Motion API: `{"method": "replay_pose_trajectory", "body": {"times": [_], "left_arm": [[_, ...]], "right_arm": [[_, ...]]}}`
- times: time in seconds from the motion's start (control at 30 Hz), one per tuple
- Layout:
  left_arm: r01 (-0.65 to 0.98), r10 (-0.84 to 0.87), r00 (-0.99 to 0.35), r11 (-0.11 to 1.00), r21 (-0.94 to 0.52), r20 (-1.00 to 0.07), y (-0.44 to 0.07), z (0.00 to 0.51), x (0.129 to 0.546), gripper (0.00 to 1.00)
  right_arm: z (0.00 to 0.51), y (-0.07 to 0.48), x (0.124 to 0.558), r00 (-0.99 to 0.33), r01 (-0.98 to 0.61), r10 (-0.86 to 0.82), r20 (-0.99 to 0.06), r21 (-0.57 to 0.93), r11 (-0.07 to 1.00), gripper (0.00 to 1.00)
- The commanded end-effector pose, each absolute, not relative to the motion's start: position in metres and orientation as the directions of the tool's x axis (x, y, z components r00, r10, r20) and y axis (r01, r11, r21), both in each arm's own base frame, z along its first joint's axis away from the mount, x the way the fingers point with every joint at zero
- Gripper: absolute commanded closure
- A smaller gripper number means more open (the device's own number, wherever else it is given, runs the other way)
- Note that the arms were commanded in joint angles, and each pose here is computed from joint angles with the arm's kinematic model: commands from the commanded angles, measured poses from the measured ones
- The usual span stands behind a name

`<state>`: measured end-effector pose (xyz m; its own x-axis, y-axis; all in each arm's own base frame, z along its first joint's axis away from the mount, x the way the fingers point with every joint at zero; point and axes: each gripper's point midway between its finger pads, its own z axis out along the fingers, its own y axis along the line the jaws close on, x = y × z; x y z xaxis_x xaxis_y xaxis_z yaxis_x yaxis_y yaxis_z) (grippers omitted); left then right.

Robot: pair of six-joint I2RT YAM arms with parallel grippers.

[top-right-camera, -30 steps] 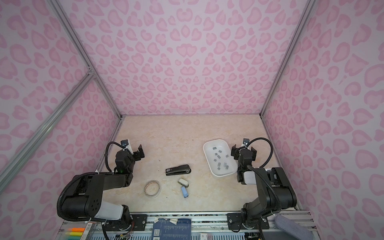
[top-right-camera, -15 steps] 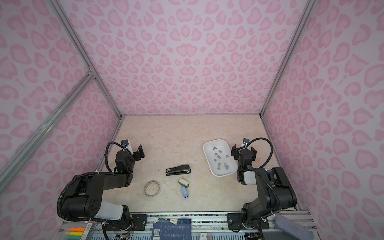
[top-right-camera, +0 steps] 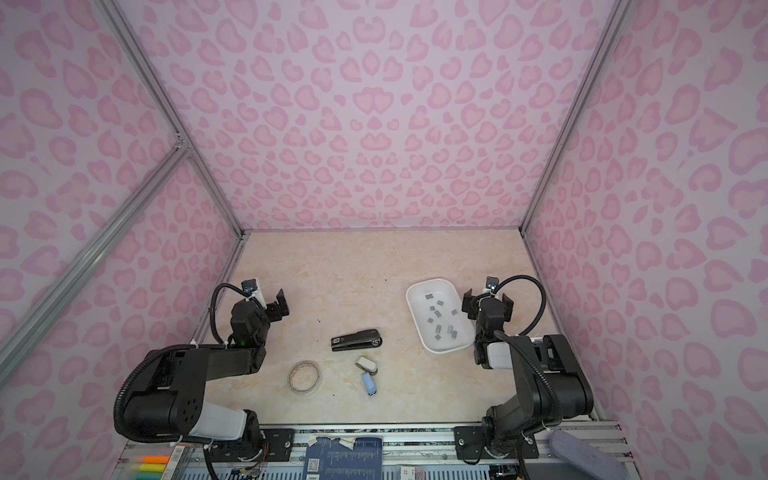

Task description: Load the staples into the stapler

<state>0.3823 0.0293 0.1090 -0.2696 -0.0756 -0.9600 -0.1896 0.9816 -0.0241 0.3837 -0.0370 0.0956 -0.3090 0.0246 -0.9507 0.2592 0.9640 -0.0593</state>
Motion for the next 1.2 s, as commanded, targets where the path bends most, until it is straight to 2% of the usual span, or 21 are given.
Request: {"method": "replay_pose_trajectory", "body": {"times": [0.0,0.1,0.2,0.27,0.37,0.43,0.5,0.53,0.57,0.6,0.63,0.73,0.8,0.83,0.9,1.0,1.07,1.17], "left_arm": [[-0.185,-0.066,-0.233,0.983,-0.022,-0.970,0.029,0.118,0.385,0.03],[-0.181,-0.057,-0.221,0.983,-0.016,-0.974,0.028,0.122,0.384,0.02],[-0.169,-0.004,-0.269,0.985,0.043,-0.963,0.015,0.141,0.385,0.03],[-0.105,0.037,-0.237,0.992,0.064,-0.971,-0.001,0.165,0.385,0.03],[0.029,-0.043,-0.136,0.998,-0.047,-0.990,-0.027,0.212,0.377,0.02],[0.164,-0.126,-0.092,0.976,-0.140,-0.988,-0.050,0.250,0.367,0.02],[0.278,-0.233,-0.131,0.925,-0.261,-0.964,-0.071,0.280,0.356,0.03],[0.360,-0.218,-0.136,0.898,-0.254,-0.966,-0.085,0.295,0.348,0.02],[0.399,-0.230,-0.131,0.878,-0.264,-0.964,-0.091,0.306,0.344,0.02],[0.394,-0.253,-0.144,0.872,-0.290,-0.957,-0.091,0.308,0.343,0.02],[0.362,-0.284,-0.160,0.874,-0.324,-0.945,-0.087,0.305,0.345,0.03],[0.285,-0.291,-0.255,0.889,-0.359,-0.922,-0.080,0.278,0.352,0.03],[0.316,-0.273,-0.347,0.867,-0.386,-0.897,-0.091,0.266,0.354,0.02],[0.400,-0.240,-0.375,0.829,-0.390,-0.895,-0.107,0.266,0.350,0.03],[0.531,-0.184,-0.333,0.774,-0.345,-0.925,-0.131,0.271,0.336,0.02],[0.577,-0.080,-0.240,0.790,-0.209,-0.967,-0.153,0.263,0.317,0.02],[0.579,-0.006,-0.263,0.799,-0.162,-0.965,-0.166,0.250,0.313,0.02],[0.622,0.075,-0.344,0.765,-0.167,-0.936,-0.186,0.223,0.305,0.03]], "right_arm": [[0.101,-0.039,0.385,-0.285,0.271,0.024,-0.958,-0.056,0.961,0.02],[0.108,-0.041,0.382,-0.256,0.290,0.020,-0.966,-0.058,0.955,0.01],[0.140,-0.047,0.367,-0.212,0.428,-0.032,-0.977,-0.122,0.895,0.01],[0.163,-0.040,0.366,-0.236,0.452,-0.060,-0.970,-0.165,0.877,0.01],[0.196,-0.028,0.367,-0.247,0.419,-0.011,-0.969,-0.117,0.901,0.01],[0.216,-0.008,0.368,-0.226,0.333,0.107,-0.968,0.027,0.943,0.01],[0.234,0.012,0.366,-0.201,0.237,0.242,-0.949,0.192,0.952,0.01],[0.247,0.033,0.366,-0.204,0.121,0.307,-0.930,0.287,0.950,0.01],[0.256,0.062,0.361,-0.260,-0.067,0.277,-0.925,0.304,0.950,0.01],[0.270,0.087,0.354,-0.249,-0.224,0.258,-0.933,0.315,0.922,0.01],[0.284,0.100,0.345,-0.225,-0.313,0.277,-0.934,0.339,0.887,0.01],[0.297,0.094,0.325,-0.143,-0.322,0.431,-0.891,0.453,0.831,0.01],[0.311,0.101,0.307,-0.076,-0.418,0.436,-0.897,0.426,0.803,0.01],[0.319,0.112,0.297,-0.064,-0.488,0.404,-0.913,0.382,0.785,0.01],[0.320,0.122,0.291,-0.082,-0.505,0.368,-0.926,0.357,0.786,0.01],[0.313,0.146,0.286,-0.132,-0.540,0.279,-0.951,0.305,0.784,0.01],[0.309,0.168,0.279,-0.130,-0.598,0.210,-0.969,0.245,0.763,0.01],[0.298,0.192,0.268,-0.093,-0.641,0.159,-0.983,0.181,0.746,0.01]]}}
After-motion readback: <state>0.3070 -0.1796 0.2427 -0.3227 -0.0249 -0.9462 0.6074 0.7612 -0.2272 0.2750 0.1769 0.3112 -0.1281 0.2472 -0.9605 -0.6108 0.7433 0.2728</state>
